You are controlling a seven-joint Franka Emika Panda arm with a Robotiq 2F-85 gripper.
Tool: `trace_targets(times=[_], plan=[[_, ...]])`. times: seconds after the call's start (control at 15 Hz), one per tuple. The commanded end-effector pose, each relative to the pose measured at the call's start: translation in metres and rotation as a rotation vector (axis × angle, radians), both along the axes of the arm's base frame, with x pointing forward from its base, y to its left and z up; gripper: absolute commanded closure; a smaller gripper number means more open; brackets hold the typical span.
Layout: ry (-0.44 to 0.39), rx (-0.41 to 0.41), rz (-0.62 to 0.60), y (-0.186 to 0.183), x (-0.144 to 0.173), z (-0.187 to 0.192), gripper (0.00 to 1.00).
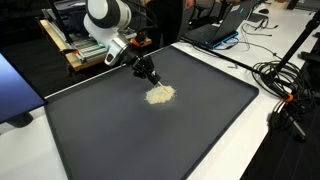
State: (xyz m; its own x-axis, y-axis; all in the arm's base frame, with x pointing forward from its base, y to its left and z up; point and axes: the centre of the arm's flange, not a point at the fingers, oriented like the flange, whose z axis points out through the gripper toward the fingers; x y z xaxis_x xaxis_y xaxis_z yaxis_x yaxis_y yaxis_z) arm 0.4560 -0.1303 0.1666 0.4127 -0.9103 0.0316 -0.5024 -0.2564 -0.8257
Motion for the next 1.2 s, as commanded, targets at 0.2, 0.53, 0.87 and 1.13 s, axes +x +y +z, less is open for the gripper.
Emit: trace_targets(times=[0.2, 0.53, 0.87, 1.13], plan=[[0.004, -0.061, -0.086, 0.028, -0.015, 0.022, 0.97], [0.048, -0.121, -0.165, 0.041, -0.019, 0.035, 0.97], [0.099, -0.212, -0.209, 0.051, -0.022, 0.057, 0.97], [0.119, -0.306, -0.198, 0.051, -0.019, 0.083, 0.97]])
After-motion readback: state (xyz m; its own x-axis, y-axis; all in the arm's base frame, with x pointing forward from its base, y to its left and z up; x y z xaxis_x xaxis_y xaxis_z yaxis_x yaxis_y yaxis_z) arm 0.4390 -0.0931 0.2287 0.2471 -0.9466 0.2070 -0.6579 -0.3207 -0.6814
